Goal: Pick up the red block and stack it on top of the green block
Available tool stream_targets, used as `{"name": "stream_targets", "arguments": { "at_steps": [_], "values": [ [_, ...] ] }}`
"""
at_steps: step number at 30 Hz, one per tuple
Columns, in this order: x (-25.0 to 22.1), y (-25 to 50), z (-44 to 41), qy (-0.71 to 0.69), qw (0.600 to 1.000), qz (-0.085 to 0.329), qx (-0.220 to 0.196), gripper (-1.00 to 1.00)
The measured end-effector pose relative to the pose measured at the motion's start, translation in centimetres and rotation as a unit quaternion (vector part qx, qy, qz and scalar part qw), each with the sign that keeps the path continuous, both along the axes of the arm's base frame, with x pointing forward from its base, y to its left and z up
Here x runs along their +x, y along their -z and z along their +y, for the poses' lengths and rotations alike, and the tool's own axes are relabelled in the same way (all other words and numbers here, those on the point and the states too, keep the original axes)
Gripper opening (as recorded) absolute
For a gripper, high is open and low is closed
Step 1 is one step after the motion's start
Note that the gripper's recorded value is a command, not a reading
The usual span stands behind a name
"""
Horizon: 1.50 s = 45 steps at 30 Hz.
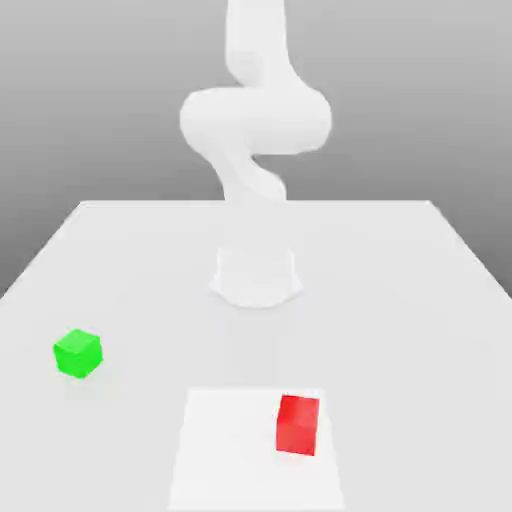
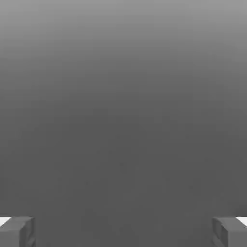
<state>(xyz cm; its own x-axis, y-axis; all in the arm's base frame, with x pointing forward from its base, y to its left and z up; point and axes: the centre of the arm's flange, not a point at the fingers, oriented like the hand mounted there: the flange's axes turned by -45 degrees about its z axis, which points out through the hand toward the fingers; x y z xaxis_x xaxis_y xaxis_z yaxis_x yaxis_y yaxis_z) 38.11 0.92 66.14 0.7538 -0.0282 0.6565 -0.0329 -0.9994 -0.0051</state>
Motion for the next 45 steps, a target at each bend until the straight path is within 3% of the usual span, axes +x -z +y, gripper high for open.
{"name": "stream_targets", "arguments": {
  "at_steps": [5,10,20,26,27,34,40,45],
  "values": [
    [5.3,11.6,1.4,0.022,0.996,0.09,0.0,0.0],
    [7.1,23.1,2.4,0.04,0.984,0.175,0.005,0.0],
    [2.4,43.8,4.5,0.066,0.939,0.335,0.032,0.0],
    [1.7,50.6,4.5,0.071,0.934,0.348,0.037,0.0],
    [1.6,51.3,4.5,0.071,0.934,0.348,0.036,-1.0],
    [1.6,51.4,4.5,0.071,0.934,0.348,0.037,-1.0],
    [1.6,45.9,4.4,0.073,0.934,0.348,0.037,-1.0],
    [0.3,44.1,-8.3,0.269,0.899,0.332,0.098,-1.0]
  ]
}}
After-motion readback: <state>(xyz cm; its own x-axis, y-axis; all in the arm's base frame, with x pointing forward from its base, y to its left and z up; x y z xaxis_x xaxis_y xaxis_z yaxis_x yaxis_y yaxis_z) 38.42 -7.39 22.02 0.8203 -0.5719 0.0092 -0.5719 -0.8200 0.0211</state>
